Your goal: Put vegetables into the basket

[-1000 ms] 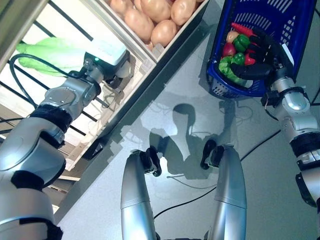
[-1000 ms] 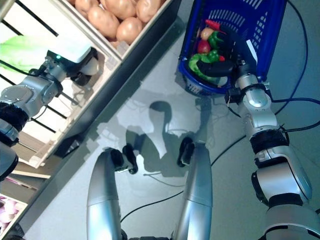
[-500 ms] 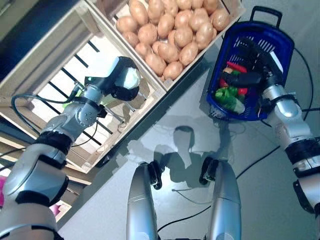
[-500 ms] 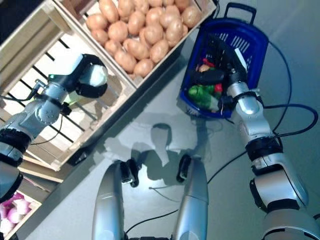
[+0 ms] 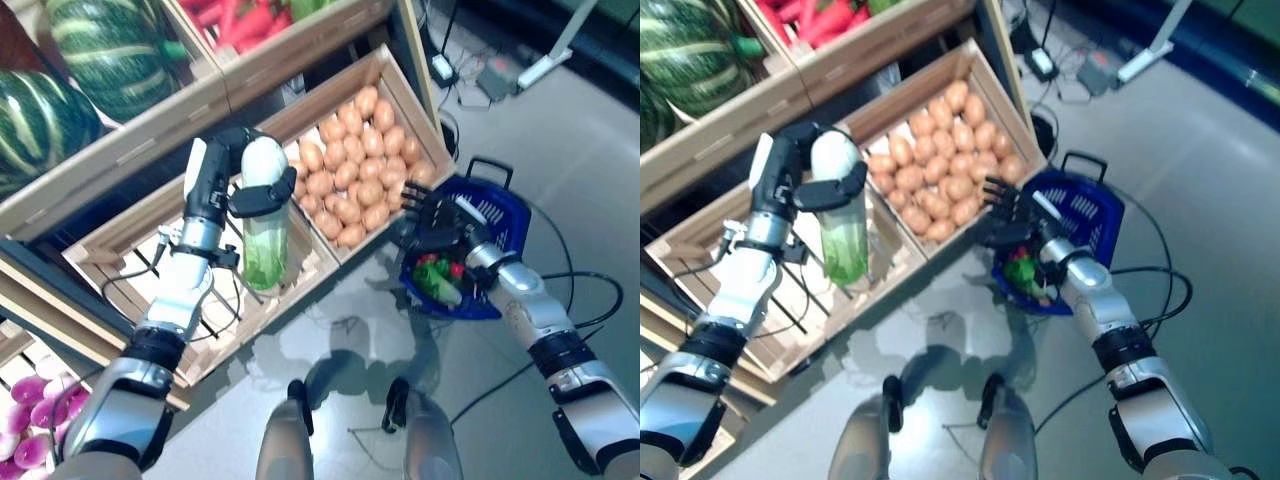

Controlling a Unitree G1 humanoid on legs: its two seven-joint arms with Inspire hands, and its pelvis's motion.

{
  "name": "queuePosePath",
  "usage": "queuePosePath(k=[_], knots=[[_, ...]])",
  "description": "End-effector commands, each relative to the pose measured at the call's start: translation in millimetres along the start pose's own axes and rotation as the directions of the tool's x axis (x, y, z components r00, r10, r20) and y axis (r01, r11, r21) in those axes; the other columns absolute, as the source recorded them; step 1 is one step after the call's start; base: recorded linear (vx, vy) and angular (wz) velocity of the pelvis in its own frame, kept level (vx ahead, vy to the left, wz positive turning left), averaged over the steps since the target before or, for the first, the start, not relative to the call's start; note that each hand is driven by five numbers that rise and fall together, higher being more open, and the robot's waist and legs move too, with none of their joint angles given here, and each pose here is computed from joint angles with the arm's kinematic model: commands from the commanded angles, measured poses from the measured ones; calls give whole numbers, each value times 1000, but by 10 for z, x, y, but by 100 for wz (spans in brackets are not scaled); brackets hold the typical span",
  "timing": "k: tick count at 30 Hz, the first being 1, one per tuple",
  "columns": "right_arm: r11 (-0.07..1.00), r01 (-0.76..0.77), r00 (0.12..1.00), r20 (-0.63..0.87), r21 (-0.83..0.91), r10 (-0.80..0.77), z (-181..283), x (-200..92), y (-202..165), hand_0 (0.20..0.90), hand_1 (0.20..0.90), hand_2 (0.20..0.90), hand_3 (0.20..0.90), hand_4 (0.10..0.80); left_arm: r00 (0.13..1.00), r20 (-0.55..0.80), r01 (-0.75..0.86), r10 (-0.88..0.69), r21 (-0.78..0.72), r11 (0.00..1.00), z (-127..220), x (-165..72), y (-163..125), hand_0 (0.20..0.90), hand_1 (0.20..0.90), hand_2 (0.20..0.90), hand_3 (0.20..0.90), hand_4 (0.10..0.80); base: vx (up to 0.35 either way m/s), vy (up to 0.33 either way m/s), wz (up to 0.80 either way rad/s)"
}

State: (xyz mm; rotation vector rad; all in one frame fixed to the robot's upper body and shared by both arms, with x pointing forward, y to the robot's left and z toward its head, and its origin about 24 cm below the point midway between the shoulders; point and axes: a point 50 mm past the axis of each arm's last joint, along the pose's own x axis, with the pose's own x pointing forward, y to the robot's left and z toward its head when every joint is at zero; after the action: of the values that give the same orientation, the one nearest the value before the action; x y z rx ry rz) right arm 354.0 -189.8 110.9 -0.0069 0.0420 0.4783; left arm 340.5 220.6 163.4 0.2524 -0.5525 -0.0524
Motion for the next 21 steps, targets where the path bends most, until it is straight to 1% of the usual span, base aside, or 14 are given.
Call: queuePosePath(k=[1, 6, 9, 16, 21], knots=[[967, -178, 983, 64, 181, 169, -120, -5, 216, 900, 900, 900, 900, 800, 994, 94, -41, 55, -150, 988, 120, -57, -3, 300, 300, 300, 300, 400, 109, -78, 9], [948, -257, 966, 72, 186, 248, -131, -28, 344, 900, 900, 900, 900, 800, 999, 22, -40, 47, -235, 971, 0, -162, -42, 300, 300, 300, 300, 400, 53, -57, 5], [929, -329, 944, 62, 170, 323, -121, -26, 437, 900, 900, 900, 900, 800, 999, -1, -33, 34, -279, 960, -55, -209, -85, 300, 300, 300, 300, 400, -2, -25, 0], [883, -444, 896, 55, 151, 441, -73, -9, 599, 900, 900, 900, 900, 800, 999, -48, 7, -25, -346, 938, -164, -292, -230, 300, 300, 300, 300, 400, 10, -18, 8], [857, -496, 867, 38, 137, 496, -80, -20, 671, 900, 900, 900, 900, 800, 995, -80, 17, -52, -384, 923, -240, -376, -282, 300, 300, 300, 300, 400, 0, 0, 0]])
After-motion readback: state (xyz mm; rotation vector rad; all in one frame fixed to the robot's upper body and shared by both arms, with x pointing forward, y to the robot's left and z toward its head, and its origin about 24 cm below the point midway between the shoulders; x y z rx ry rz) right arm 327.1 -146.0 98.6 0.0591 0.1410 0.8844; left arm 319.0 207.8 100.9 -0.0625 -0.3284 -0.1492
